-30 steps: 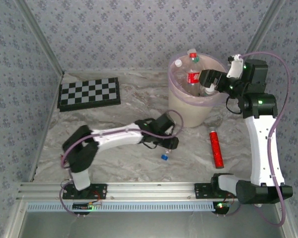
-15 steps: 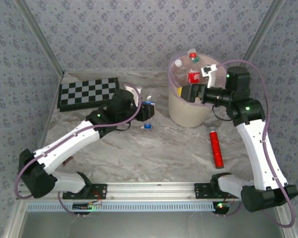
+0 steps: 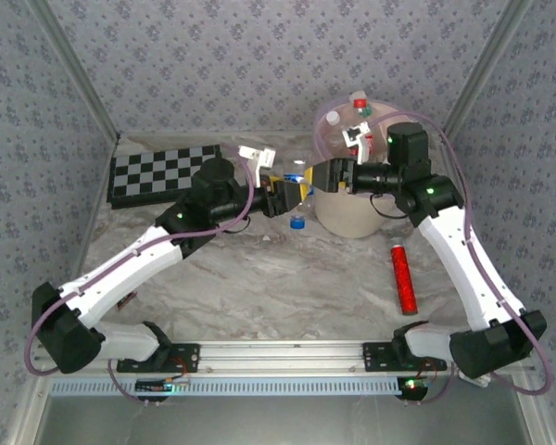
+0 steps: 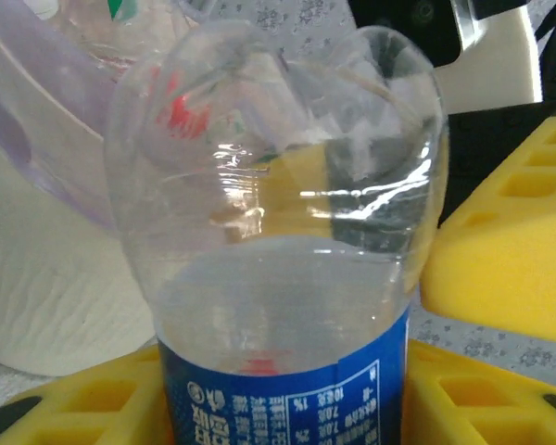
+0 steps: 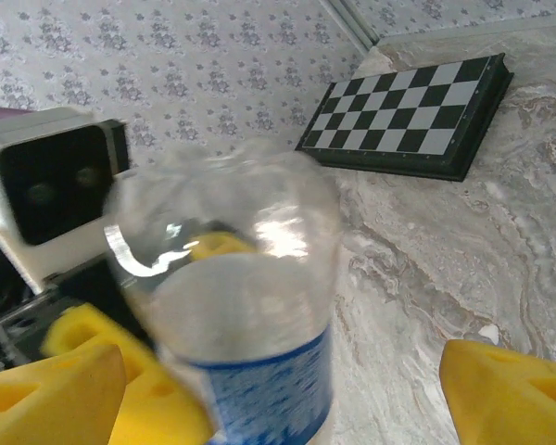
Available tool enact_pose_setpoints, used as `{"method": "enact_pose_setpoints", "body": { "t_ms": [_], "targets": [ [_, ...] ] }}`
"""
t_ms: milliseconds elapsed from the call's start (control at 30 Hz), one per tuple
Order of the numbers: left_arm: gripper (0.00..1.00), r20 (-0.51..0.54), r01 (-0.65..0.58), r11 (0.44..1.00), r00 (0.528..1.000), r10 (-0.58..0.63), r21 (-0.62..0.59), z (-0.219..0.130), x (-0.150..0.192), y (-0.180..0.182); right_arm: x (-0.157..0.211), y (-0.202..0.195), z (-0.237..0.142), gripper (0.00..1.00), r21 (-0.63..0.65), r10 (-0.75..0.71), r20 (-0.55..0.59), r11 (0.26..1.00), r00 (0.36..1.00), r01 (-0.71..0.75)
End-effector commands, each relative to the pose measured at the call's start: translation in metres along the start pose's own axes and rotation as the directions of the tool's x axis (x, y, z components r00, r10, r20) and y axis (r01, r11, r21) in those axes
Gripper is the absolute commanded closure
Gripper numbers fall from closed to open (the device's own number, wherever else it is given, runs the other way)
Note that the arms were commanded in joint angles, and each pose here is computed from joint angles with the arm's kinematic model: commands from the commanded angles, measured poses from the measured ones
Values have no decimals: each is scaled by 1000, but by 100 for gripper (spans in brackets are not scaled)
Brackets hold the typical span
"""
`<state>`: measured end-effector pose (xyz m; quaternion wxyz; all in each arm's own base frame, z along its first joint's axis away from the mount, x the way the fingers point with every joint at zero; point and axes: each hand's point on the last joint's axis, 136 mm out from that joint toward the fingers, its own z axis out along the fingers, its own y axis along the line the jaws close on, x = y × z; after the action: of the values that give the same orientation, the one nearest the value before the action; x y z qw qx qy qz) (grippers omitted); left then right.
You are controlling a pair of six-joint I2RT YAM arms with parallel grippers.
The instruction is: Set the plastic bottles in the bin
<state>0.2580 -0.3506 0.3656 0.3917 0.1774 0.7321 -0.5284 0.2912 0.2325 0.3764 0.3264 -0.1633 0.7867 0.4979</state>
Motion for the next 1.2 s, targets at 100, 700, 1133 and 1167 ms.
{"method": "enact_pose_setpoints", "body": {
  "t_ms": [100,700,1133,1167],
  "targets": [
    [48,-24,-34,991,999,37,128,12,-2,-28,-20,17,-1,20,-64,-6,48,998,999,9],
    [1,23,-53,996,998,51,73,5,-18,-22,-98,-2,-77,56,164,-100,291,985,951,53],
    [1,35,-8,995,999,11,-97,-22,-3,24,-165,-105,-189,61,549,-150,511,815,847,-187],
    [1,38,-5,995,999,9,-105,-23,-2,27,-166,-116,-185,61,530,-115,516,821,849,-211]
  ]
}}
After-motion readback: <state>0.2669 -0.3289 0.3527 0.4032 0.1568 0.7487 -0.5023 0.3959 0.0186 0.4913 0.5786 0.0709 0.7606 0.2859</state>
